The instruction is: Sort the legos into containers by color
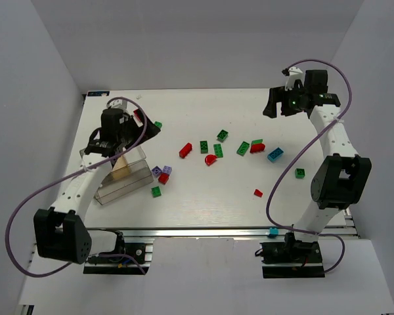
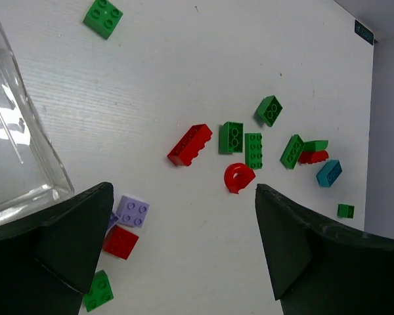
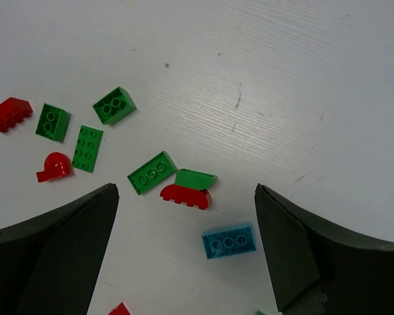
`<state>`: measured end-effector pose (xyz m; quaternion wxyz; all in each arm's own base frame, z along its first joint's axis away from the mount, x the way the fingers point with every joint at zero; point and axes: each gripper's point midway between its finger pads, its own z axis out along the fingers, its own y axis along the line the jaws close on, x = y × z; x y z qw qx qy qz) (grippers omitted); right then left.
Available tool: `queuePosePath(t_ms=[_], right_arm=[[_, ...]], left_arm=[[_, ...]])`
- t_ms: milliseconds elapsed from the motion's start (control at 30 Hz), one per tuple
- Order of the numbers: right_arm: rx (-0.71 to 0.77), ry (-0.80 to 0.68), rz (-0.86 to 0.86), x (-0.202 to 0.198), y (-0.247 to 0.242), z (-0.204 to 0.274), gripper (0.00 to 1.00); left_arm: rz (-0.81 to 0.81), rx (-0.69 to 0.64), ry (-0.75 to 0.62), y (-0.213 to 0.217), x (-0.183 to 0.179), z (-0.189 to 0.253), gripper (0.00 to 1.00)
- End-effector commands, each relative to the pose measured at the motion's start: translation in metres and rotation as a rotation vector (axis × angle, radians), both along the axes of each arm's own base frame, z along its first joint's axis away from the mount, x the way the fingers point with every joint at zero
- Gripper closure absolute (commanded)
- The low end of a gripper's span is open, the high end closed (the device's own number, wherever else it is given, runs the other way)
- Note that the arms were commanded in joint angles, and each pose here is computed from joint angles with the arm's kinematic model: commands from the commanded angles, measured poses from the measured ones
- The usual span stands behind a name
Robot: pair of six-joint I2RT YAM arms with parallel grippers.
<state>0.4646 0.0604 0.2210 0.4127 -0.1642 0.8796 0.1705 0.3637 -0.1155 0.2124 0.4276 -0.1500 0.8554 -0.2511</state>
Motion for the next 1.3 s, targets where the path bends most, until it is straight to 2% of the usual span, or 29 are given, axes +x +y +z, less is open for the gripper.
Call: queuePosePath(t_ms=[0, 100, 133, 200, 300, 333, 400, 433, 467, 500, 533, 567, 600, 633, 667, 700, 733, 767, 800, 867, 933, 967, 1000, 1033, 1167, 1267], right_arm=[[0.030, -0.019, 0.093, -0.007, 0.013, 0.007, 0.11], [0.029, -0.049, 0.247, -0.019, 0.026, 0.010, 0.11], [0.006, -0.088, 0.354, -0.023, 0.033, 0.008, 0.11], [-0.002, -0.078, 0.456, -0.037, 0.042, 0.004, 0.11], [-0.024, -0.106, 0.523, -0.040, 0.046, -0.002, 0.11], [0.003, -0.122, 0.607, -0.052, 0.067, -0.001, 0.11], [0.015, -0.127, 0.645, -0.060, 0.077, -0.007, 0.11], [0.019, -0.164, 0.654, -0.057, 0.082, -0.003, 0.12], [0.031, -0.169, 0.674, -0.061, 0.091, -0.004, 0.19], [0.048, -0.154, 0.676, -0.067, 0.096, -0.012, 0.34], [0.041, -0.207, 0.672, -0.061, 0.099, -0.006, 0.71], [0.067, -0.187, 0.661, -0.065, 0.108, -0.008, 0.83], [0.059, -0.190, 0.644, -0.063, 0.110, -0.011, 0.88], [0.059, -0.181, 0.636, -0.069, 0.112, -0.017, 0.80], [0.050, -0.219, 0.642, -0.066, 0.120, -0.015, 0.67], [0.047, -0.208, 0.605, -0.063, 0.120, -0.018, 0.51], [0.048, -0.196, 0.590, -0.064, 0.121, -0.024, 0.41], [0.043, -0.206, 0.584, -0.062, 0.125, -0.024, 0.23], [0.043, -0.190, 0.558, -0.061, 0.124, -0.027, 0.20], [0.046, -0.167, 0.555, -0.063, 0.128, -0.035, 0.18], [0.047, -0.162, 0.545, -0.061, 0.130, -0.039, 0.18], [0.046, -0.157, 0.540, -0.061, 0.129, -0.041, 0.18], [0.040, -0.162, 0.532, -0.059, 0.129, -0.042, 0.18], [0.041, -0.154, 0.525, -0.058, 0.129, -0.044, 0.18], [0.036, -0.163, 0.514, -0.055, 0.126, -0.044, 0.18], [0.039, -0.157, 0.512, -0.055, 0.126, -0.047, 0.18]], left_arm=[[-0.034, 0.008, -0.031, -0.007, 0.020, 0.015, 0.02], [-0.028, 0.023, -0.040, -0.007, 0.037, 0.019, 0.08], [-0.029, 0.032, -0.016, -0.008, 0.043, 0.010, 0.13], [-0.021, 0.048, -0.023, -0.007, 0.055, 0.014, 0.19], [-0.012, 0.075, -0.019, -0.006, 0.074, 0.013, 0.36], [-0.003, 0.086, 0.003, -0.005, 0.081, 0.003, 0.51], [0.022, 0.106, -0.007, -0.001, 0.093, 0.007, 0.66], [0.028, 0.119, 0.019, -0.001, 0.101, -0.005, 0.74], [0.033, 0.129, 0.025, 0.000, 0.106, -0.008, 0.74], [0.041, 0.131, 0.004, 0.000, 0.116, 0.001, 0.74], [0.045, 0.144, 0.016, 0.001, 0.120, -0.003, 0.73], [0.049, 0.160, 0.046, 0.002, 0.127, -0.017, 0.64], [0.062, 0.172, 0.050, 0.004, 0.133, -0.019, 0.55], [0.091, 0.195, 0.040, 0.009, 0.143, -0.012, 0.45], [0.105, 0.216, 0.078, 0.012, 0.150, -0.028, 0.31], [0.138, 0.242, 0.085, 0.018, 0.157, -0.030, 0.27], [0.156, 0.252, 0.082, 0.020, 0.165, -0.021, 0.25], [0.177, 0.263, 0.096, 0.023, 0.170, -0.025, 0.23], [0.197, 0.287, 0.142, 0.027, 0.177, -0.046, 0.21], [0.265, 0.329, 0.142, 0.038, 0.192, -0.039, 0.20], [0.317, 0.403, 0.196, 0.051, 0.202, -0.063, 0.20], [0.334, 0.403, 0.160, 0.051, 0.214, -0.049, 0.20], [0.342, 0.428, 0.192, 0.054, 0.219, -0.068, 0.20], [0.380, 0.470, 0.200, 0.064, 0.220, -0.069, 0.20], [0.432, 0.499, 0.187, 0.081, 0.230, -0.075, 0.22], [0.418, 0.524, 0.194, 0.082, 0.233, -0.086, 0.22]])
